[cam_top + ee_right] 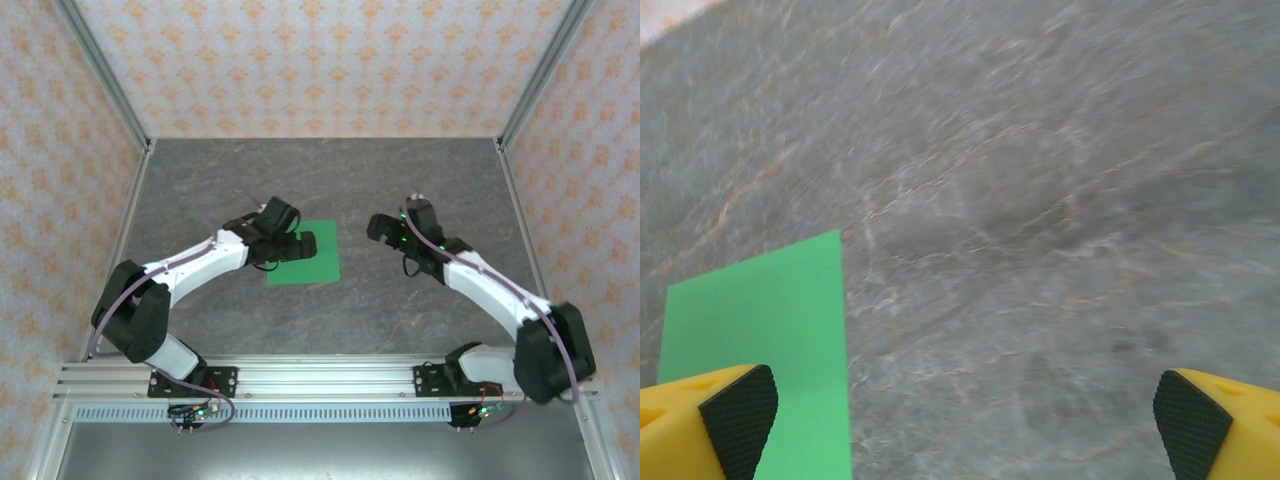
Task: Fold a paper plane with a square sheet of paper (fold left side to right side)
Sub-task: Move the square sheet of paper to the center of the table, then pick up the square sheet of paper from the center of the table.
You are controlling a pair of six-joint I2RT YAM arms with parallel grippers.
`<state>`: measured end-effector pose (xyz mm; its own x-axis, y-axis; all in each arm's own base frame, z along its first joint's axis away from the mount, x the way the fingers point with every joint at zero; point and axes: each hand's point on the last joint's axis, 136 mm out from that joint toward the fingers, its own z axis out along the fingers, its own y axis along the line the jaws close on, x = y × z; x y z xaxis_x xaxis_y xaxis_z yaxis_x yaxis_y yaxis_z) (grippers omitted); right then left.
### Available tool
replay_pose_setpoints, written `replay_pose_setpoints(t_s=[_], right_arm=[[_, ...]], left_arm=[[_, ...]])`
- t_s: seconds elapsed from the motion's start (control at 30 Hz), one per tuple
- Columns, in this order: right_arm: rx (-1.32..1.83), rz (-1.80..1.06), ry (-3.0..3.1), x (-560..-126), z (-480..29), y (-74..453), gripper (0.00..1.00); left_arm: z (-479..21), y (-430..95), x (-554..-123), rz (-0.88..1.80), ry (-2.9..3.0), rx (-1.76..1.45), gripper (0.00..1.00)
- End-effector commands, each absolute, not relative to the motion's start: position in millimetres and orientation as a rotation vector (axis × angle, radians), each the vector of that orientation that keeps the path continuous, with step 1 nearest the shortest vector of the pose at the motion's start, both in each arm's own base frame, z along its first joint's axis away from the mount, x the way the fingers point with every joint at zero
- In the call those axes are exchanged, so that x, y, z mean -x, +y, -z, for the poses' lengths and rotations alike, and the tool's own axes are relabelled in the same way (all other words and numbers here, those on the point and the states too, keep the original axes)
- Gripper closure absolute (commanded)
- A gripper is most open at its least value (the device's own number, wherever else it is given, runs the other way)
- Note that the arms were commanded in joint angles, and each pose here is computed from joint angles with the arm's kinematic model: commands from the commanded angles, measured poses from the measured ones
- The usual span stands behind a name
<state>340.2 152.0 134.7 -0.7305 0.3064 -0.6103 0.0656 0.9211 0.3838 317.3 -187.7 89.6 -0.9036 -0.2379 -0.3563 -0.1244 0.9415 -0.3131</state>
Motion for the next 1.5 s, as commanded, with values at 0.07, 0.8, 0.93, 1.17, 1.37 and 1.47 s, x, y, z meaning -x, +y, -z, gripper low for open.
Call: replay_pose_setpoints(t_s=[0.07,0.8,0.93,1.17,1.37,1.47], right_arm=[[-0.133,-0.331,2.478,-369.9,-109.6,202.3,0.0],[0.052,-0.205,2.678,-396.2,-31.7,293.1,0.0],[0.075,-0.224,2.717,-382.6,-21.1,303.7,0.0],[0.139,-0.268,2.747,-358.0,-15.4,328.3,0.02],[0.186,-0.33,2.757,-341.9,-20.5,346.5,0.05],[0.19,-0.35,2.76,-338.6,-23.2,349.6,0.09]], left_arm=[[-73.6,-192.4,-314.5,0.641,2.721,0.338,0.01],[-12.3,-178.3,-301.8,0.593,2.825,0.433,0.03],[-10.3,-176.7,-300.1,0.582,2.828,0.436,0.03],[-7.9,-175.2,-299.7,0.568,2.831,0.435,0.03],[-7.0,-175.9,-299.8,0.576,2.826,0.435,0.04],[-7.7,-176.4,-300.5,0.586,2.819,0.436,0.04]])
